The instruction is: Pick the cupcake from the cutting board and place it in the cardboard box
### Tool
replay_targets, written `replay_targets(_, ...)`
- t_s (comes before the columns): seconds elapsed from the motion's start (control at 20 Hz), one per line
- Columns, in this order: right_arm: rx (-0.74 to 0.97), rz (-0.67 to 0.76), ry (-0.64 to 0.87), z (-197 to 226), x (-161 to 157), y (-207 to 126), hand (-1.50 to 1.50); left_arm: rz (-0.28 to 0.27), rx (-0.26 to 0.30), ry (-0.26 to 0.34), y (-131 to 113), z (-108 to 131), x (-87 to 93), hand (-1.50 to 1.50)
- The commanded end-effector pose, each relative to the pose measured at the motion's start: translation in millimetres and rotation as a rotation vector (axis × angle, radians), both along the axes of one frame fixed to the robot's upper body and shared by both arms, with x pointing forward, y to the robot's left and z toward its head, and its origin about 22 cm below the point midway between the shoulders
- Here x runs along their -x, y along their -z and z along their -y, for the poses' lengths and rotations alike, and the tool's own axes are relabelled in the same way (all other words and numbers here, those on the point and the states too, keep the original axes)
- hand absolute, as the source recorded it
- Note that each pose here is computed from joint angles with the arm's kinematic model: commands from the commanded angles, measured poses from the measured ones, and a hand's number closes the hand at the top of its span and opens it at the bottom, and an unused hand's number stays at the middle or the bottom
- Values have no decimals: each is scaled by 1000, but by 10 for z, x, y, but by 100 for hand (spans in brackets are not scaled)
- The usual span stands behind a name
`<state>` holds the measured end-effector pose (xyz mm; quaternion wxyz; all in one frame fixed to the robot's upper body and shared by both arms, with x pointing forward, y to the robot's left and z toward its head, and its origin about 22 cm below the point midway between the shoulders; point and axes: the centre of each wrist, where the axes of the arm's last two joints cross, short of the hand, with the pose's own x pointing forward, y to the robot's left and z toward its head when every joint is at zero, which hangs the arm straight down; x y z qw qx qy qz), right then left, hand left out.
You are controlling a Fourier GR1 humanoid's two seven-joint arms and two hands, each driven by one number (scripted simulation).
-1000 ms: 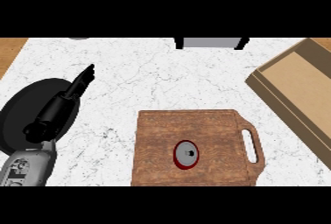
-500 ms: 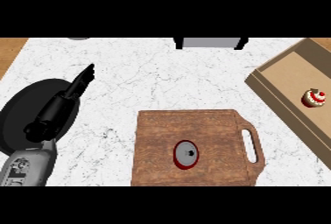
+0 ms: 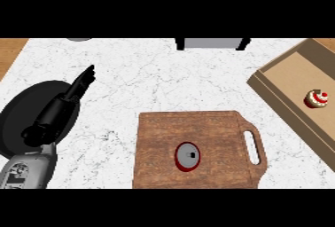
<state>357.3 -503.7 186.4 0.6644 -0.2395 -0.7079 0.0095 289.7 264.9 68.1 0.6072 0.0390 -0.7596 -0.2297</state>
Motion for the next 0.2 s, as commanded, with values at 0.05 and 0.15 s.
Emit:
replay_targets(0.05,-184,102,120,311,251,94,-150,24,4,-1,52,71,-75,0)
replay_targets(0.15,-168,118,169,521,472,148,-150,10,-10,12,-94,-15,-73,0)
